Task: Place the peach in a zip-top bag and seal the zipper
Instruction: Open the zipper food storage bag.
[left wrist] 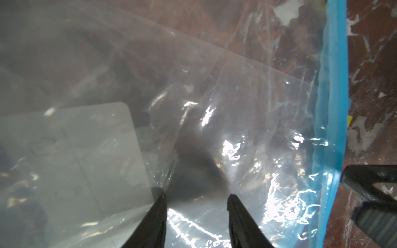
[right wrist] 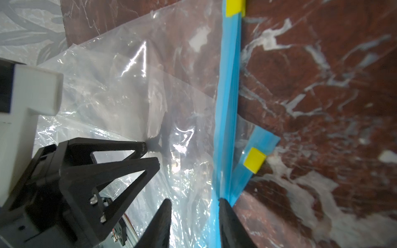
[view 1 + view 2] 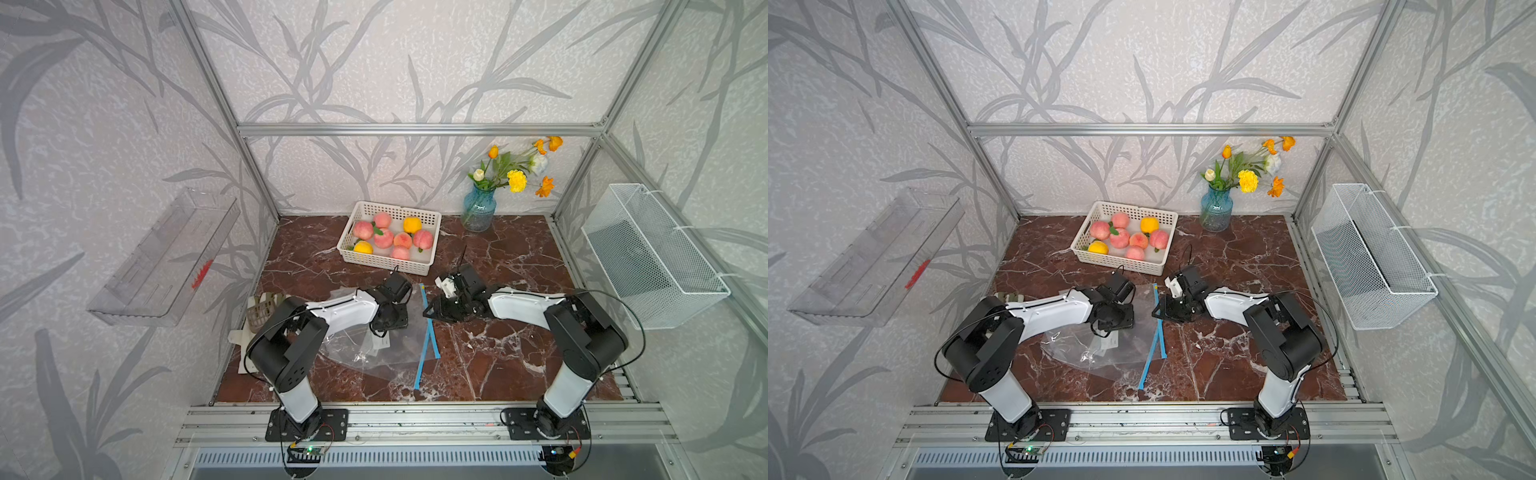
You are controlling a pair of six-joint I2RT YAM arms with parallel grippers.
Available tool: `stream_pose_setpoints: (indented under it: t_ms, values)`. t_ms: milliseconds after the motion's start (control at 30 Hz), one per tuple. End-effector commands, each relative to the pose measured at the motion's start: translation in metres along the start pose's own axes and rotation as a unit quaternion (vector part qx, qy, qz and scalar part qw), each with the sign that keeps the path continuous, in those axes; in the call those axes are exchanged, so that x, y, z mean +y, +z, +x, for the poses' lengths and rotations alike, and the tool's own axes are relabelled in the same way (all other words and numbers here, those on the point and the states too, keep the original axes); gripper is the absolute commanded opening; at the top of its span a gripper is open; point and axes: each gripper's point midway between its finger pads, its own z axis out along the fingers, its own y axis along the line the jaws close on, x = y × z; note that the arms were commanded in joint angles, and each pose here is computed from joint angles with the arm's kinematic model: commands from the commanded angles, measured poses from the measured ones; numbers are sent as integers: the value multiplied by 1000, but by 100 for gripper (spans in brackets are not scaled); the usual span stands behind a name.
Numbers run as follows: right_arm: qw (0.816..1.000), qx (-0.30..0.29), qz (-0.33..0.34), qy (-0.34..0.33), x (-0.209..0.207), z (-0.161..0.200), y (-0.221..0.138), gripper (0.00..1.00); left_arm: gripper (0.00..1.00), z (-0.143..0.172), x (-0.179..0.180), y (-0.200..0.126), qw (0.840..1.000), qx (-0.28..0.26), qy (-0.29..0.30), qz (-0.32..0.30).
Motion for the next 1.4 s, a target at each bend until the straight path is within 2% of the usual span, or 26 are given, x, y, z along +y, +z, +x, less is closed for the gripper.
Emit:
stream_pose_setpoints:
  t_ms: [0, 133, 333, 833, 1367]
  values:
    - [1000, 5, 2, -1, -2, 0, 5, 39, 46, 23, 21, 12, 998, 44, -3, -40]
    - [1000, 8, -5, -2, 1, 0, 6, 39, 46, 23, 21, 12, 998, 44, -2, -40]
    - [1000, 2, -26, -7, 12, -2, 1, 33, 46, 22, 21, 12, 998, 43, -1, -40]
    - [998, 6, -58, -11, 29, -7, 1, 32, 46, 23, 21, 13, 998, 46, -1, -41]
    - [999, -24, 0, -31, 9, -44, 35, 32, 46, 39, 26, 17, 995, 78, 42, -38]
